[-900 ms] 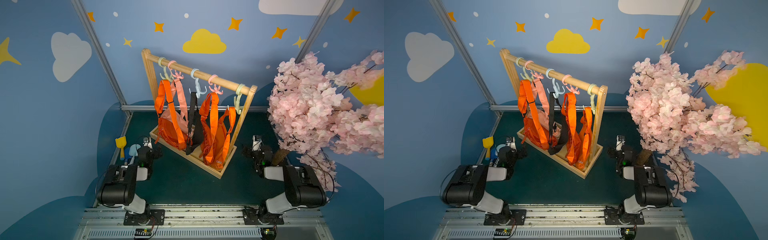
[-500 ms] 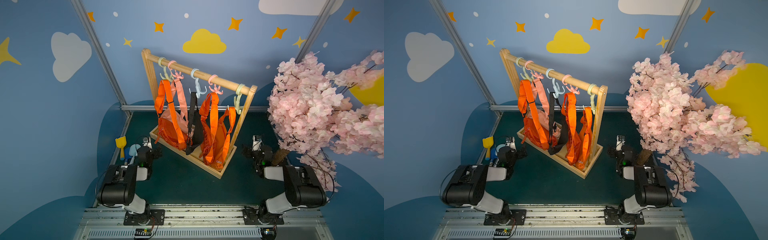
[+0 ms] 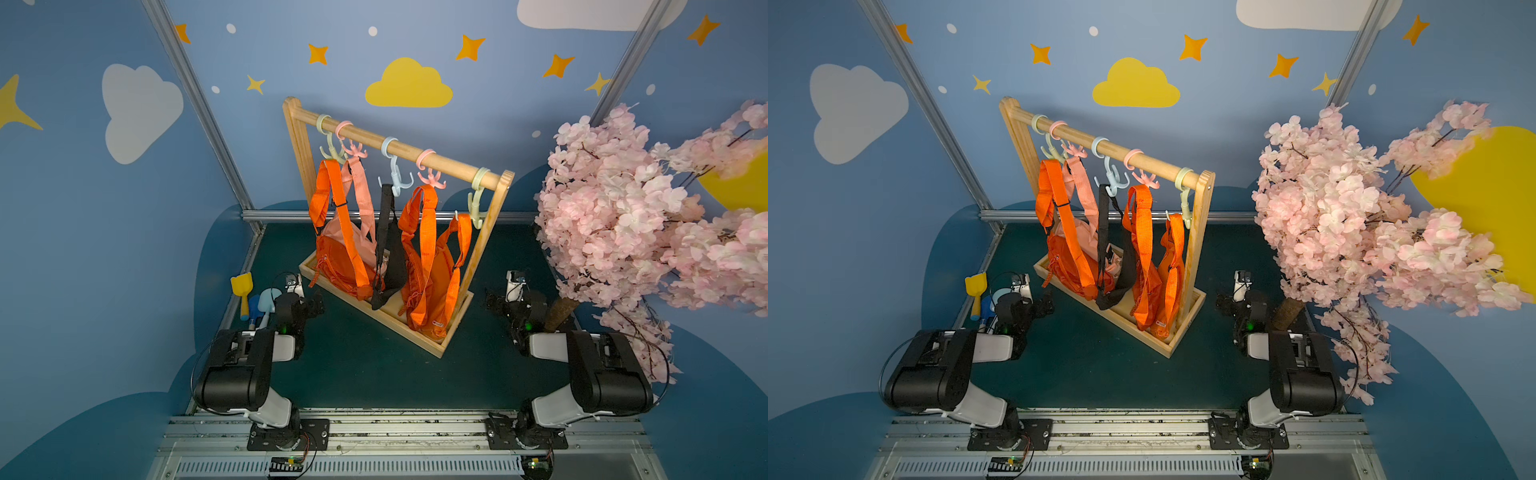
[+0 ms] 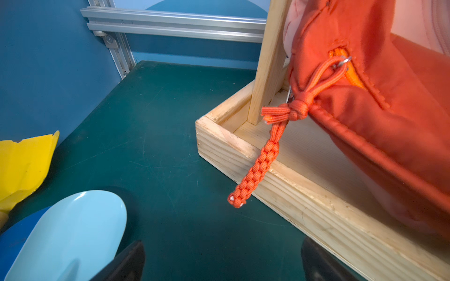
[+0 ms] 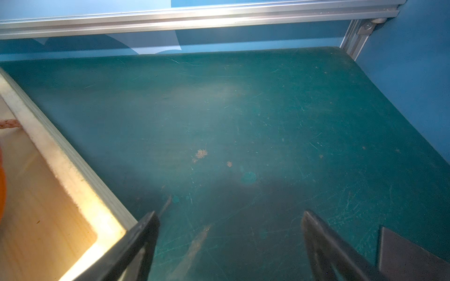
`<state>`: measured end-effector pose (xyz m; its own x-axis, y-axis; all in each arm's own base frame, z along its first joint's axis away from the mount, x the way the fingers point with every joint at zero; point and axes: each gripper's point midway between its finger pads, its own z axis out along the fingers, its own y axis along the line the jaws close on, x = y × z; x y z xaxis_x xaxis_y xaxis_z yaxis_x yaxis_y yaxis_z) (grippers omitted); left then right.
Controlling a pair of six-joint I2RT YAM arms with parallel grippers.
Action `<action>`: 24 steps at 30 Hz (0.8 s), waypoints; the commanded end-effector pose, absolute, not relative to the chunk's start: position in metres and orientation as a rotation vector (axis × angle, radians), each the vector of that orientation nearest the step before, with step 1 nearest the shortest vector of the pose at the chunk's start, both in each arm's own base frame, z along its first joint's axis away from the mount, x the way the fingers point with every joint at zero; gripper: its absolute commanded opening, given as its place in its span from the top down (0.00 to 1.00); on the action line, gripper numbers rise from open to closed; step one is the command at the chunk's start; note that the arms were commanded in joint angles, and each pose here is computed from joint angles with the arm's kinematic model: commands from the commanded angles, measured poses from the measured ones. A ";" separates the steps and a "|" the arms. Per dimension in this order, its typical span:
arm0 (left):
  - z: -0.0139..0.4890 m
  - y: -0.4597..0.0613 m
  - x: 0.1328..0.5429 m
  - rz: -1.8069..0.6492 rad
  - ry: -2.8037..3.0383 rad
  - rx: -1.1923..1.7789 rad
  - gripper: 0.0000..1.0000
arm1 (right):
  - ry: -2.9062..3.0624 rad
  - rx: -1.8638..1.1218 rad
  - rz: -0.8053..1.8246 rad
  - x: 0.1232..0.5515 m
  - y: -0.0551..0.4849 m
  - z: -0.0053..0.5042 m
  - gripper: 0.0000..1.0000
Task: Take the bag off the hook
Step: Adjust the clothesline at the center of the board.
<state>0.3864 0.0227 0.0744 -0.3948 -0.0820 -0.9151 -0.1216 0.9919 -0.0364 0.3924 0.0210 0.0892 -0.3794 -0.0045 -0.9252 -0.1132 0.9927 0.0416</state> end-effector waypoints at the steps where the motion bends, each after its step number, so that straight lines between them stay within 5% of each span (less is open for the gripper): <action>1: 0.083 0.021 0.390 0.030 1.956 -0.139 0.00 | 1.942 -0.081 0.131 0.394 0.021 0.091 0.09; 11: 0.087 0.018 0.390 0.031 1.943 -0.119 0.00 | 1.940 -0.083 0.135 0.394 0.022 0.092 0.09; 17: 0.108 0.022 0.368 0.053 1.839 -0.151 0.01 | 1.997 0.030 0.110 0.382 0.010 0.121 0.25; 24: 0.156 0.024 0.360 0.103 1.767 -0.180 0.04 | 2.035 0.063 0.185 0.372 0.029 0.150 0.25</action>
